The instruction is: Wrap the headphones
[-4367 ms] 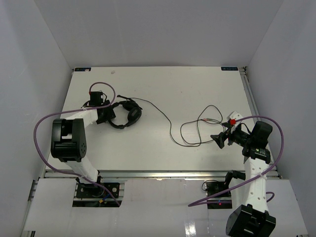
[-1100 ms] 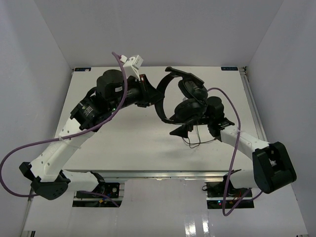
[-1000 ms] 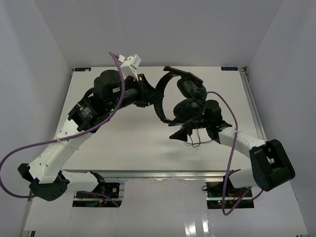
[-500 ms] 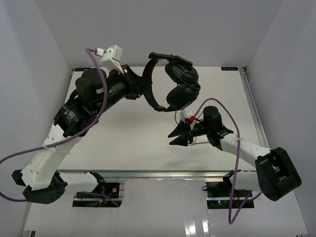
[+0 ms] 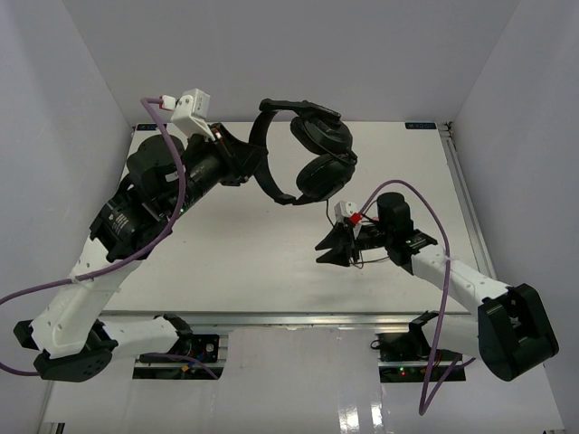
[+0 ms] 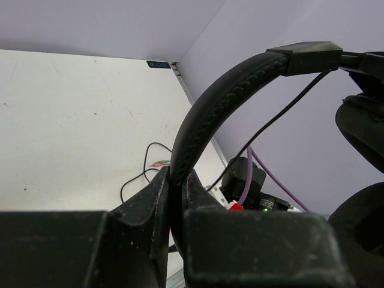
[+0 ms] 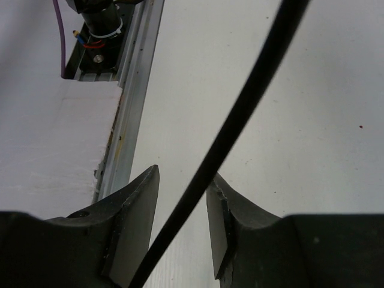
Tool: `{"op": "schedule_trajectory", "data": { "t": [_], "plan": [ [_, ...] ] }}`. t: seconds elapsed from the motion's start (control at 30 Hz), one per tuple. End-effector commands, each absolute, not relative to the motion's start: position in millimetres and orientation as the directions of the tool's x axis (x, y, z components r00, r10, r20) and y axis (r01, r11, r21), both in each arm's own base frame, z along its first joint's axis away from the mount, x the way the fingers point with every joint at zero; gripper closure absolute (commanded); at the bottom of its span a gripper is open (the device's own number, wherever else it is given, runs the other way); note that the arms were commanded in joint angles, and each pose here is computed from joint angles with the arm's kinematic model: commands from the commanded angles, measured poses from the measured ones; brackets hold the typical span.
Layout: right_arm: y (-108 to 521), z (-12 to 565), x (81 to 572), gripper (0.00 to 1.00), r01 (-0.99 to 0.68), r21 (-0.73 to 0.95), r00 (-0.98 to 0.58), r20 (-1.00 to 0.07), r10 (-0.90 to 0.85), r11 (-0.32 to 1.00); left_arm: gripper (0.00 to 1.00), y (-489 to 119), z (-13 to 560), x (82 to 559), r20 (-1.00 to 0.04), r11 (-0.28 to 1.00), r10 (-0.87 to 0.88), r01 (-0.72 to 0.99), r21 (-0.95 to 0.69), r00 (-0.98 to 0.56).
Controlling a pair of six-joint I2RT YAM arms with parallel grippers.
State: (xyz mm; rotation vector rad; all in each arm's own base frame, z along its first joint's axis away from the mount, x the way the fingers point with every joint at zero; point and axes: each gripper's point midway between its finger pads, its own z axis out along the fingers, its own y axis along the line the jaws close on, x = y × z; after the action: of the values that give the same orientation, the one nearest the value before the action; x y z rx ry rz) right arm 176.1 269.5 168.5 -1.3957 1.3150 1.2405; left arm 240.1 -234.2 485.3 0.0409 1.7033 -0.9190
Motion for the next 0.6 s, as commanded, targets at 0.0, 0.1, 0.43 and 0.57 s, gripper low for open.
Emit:
{"op": "schedule_trajectory", "data": {
  "t": [0.0, 0.1, 0.43, 0.57],
  "plan": [
    [261.6, 182.2, 189.5, 0.81, -0.998, -0.007, 0.02, -0.98, -0.196, -0.064, 1.0, -230.8, 502.6, 235.5, -0.815, 0.649, -0.486, 0.493, -0.579, -0.317],
    [259.4, 182.0, 191.3, 0.76, -0.998, -0.003, 0.014, -0.979, -0.203, -0.059, 1.0, -235.5, 496.8, 233.8, -0.812, 0.636, -0.479, 0.506, -0.583, -0.333],
    [252.9, 183.7, 197.8, 0.45, -0.997, -0.026, 0.038, -0.98, -0.194, -0.068, 1.0, -242.3, 476.8, 218.0, -0.79, 0.582, -0.463, 0.535, -0.613, -0.402],
    [251.9, 180.4, 194.9, 0.47, -0.996, -0.018, 0.035, -0.979, -0.201, -0.086, 1.0, -243.4, 472.3, 215.1, -0.79, 0.576, -0.451, 0.541, -0.613, -0.415]
  ]
}}
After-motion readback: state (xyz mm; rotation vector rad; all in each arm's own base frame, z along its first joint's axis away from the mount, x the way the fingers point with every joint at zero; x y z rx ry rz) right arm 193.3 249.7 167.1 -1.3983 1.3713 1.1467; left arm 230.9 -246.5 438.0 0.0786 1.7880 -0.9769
